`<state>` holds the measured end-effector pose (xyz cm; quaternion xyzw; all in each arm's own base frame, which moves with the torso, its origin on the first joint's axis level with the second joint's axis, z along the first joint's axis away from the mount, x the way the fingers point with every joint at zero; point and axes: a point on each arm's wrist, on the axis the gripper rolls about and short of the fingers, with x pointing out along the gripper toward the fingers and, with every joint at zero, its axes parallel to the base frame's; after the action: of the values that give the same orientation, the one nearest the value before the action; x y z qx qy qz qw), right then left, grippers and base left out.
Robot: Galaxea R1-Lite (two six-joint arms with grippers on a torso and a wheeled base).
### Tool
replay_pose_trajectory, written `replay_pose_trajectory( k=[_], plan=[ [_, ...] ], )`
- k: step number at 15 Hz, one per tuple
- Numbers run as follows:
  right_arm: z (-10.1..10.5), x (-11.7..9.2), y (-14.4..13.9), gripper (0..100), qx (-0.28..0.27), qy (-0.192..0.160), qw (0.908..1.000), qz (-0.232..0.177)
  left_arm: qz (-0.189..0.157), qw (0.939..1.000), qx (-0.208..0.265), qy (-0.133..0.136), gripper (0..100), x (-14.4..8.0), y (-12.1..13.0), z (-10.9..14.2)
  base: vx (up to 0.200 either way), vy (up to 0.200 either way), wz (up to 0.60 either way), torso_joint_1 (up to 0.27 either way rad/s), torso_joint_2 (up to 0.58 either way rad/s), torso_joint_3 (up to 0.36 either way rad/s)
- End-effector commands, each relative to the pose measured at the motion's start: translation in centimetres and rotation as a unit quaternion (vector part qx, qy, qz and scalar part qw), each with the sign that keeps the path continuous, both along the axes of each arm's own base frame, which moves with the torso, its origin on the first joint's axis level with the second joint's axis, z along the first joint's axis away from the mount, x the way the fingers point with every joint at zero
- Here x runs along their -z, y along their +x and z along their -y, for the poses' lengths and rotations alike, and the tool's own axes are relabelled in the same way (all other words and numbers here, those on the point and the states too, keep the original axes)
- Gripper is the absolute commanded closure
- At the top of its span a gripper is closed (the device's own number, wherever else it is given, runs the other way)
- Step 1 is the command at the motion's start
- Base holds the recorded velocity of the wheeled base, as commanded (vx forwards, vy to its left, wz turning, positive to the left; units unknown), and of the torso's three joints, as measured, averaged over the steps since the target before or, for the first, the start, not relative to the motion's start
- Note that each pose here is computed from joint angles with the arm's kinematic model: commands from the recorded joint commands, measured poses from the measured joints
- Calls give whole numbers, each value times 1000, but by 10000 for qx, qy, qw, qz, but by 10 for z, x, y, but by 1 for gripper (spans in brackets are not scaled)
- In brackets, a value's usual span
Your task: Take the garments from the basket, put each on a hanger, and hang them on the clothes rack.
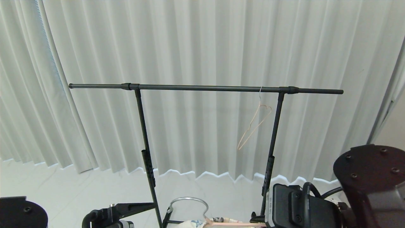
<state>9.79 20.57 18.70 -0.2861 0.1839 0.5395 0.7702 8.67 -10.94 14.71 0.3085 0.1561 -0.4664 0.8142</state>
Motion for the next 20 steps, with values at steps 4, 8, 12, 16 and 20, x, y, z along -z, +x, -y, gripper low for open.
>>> replay_pose_trajectory(
  k=[4, 8, 12, 16, 20],
  plan=[
    [28, -9, -4, 100, 184, 247, 9994, 141, -166, 9974, -678, 167, 0, 19, 0, -26, 0, 0, 0, 0, 0, 0],
    [33, -18, -4, 100, 162, 633, 9976, 245, -474, 9826, -1792, 126, 0, 35, -1, -55, 0, 0, 0, 0, 0, 0],
    [32, -25, -5, 100, -82, 1018, 9944, 277, -774, 9738, -2129, 182, 0, 41, 7, -56, 0, 0, 0, 0, 0, 0],
    [34, -31, -8, 100, -243, 1178, 9923, 297, -1101, 9668, -2298, -166, 0, 41, 7, -56, 0, 0, 0, 0, 0, 0],
    [38, -34, -10, 100, -238, 1263, 9912, 330, -1183, 9664, -2258, -333, 0, 39, 8, -55, 0, 0, 0, 0, 0, 0]
  ],
)
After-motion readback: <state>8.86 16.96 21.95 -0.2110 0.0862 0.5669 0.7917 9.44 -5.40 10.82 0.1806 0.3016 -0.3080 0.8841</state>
